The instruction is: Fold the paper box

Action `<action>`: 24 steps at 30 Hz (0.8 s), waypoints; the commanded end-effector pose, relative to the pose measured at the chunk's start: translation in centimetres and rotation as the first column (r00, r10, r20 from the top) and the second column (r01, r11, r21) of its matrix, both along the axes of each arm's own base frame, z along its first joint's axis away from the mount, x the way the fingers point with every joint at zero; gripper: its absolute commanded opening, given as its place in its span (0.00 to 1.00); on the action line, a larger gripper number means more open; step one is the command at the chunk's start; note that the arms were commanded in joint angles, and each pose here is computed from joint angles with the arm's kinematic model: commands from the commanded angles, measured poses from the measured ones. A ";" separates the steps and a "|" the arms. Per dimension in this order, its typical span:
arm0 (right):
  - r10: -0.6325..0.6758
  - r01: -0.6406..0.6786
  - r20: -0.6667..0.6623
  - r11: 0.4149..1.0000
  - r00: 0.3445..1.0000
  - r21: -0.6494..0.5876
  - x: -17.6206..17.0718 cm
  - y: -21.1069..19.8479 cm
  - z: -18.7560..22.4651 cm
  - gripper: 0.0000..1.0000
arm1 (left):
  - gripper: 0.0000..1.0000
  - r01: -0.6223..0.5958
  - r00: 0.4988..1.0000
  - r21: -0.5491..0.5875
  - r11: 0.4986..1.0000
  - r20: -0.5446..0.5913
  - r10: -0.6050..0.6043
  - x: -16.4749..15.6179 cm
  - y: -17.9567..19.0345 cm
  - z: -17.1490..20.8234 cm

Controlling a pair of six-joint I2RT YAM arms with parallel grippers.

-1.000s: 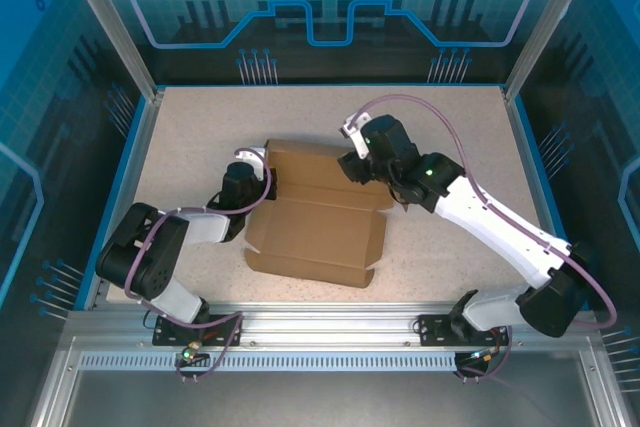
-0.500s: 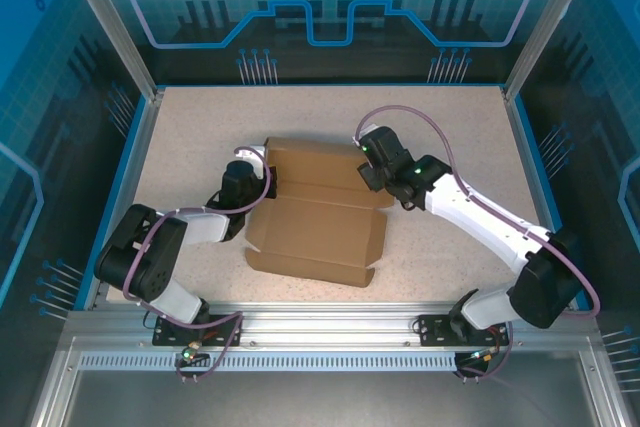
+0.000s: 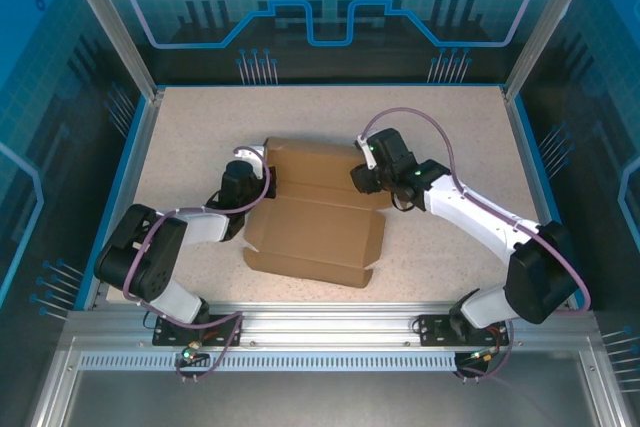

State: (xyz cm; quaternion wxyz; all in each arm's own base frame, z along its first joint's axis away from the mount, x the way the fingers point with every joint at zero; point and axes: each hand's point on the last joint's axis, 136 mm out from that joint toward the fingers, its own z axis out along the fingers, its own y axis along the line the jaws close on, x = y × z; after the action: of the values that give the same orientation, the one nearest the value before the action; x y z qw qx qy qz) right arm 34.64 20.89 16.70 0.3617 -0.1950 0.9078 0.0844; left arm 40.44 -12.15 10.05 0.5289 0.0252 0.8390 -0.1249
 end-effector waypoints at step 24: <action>-0.247 0.253 -0.064 0.961 0.967 0.114 -4.3 -4.6 -7.1 0.58 | 0.00 0.005 0.998 -0.061 0.998 0.067 -0.001 0.6 -0.5 2.7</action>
State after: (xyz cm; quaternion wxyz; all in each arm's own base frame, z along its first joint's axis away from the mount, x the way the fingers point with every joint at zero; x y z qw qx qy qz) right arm 28.89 16.02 8.77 0.3221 -0.0945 0.9380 0.0867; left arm 40.44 -12.15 10.06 0.5290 0.0247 0.8389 -0.1253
